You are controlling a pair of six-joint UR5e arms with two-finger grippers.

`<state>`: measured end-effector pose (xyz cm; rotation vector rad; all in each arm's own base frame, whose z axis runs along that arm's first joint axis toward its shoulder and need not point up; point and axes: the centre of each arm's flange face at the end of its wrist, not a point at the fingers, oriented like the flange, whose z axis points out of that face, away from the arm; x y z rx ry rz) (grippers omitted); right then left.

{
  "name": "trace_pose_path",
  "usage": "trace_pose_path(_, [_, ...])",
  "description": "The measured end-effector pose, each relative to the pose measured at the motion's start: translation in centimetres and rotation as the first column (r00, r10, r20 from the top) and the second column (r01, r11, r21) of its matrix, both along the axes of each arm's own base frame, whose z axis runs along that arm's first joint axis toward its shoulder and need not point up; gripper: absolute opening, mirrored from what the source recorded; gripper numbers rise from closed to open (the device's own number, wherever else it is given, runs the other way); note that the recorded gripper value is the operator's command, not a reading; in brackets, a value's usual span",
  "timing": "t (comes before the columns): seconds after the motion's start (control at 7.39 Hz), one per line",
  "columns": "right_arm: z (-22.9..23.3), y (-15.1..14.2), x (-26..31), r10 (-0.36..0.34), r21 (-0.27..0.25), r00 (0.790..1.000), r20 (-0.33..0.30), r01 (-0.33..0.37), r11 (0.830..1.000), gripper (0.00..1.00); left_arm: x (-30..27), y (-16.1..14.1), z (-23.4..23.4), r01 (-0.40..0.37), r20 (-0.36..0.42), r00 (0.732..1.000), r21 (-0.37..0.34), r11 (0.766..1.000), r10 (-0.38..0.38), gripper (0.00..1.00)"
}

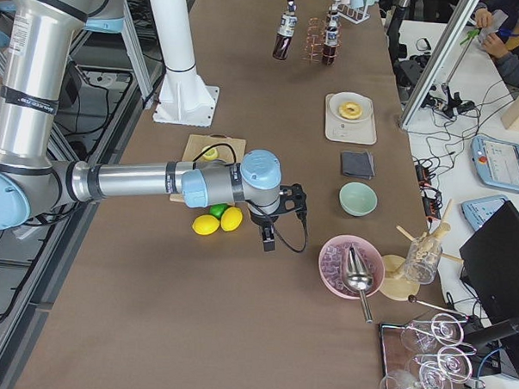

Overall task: Place tea on tray
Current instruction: 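Lift the tea bottle out of the rack with the left gripper toward the tray, then lower the held bottle onto the table in front of the tray, open left gripper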

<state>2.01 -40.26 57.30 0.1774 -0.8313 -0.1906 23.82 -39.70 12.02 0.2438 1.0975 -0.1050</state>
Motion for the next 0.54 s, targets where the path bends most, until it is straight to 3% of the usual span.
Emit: trace_pose_path(0.54, [-0.3,-0.3,-0.3,-0.01,0.012,1.0,0.0,0.01,1.0,1.0,14.5,1.1,-3.2,0.017,0.142,0.99,0.051,0.999,-0.024,0.0])
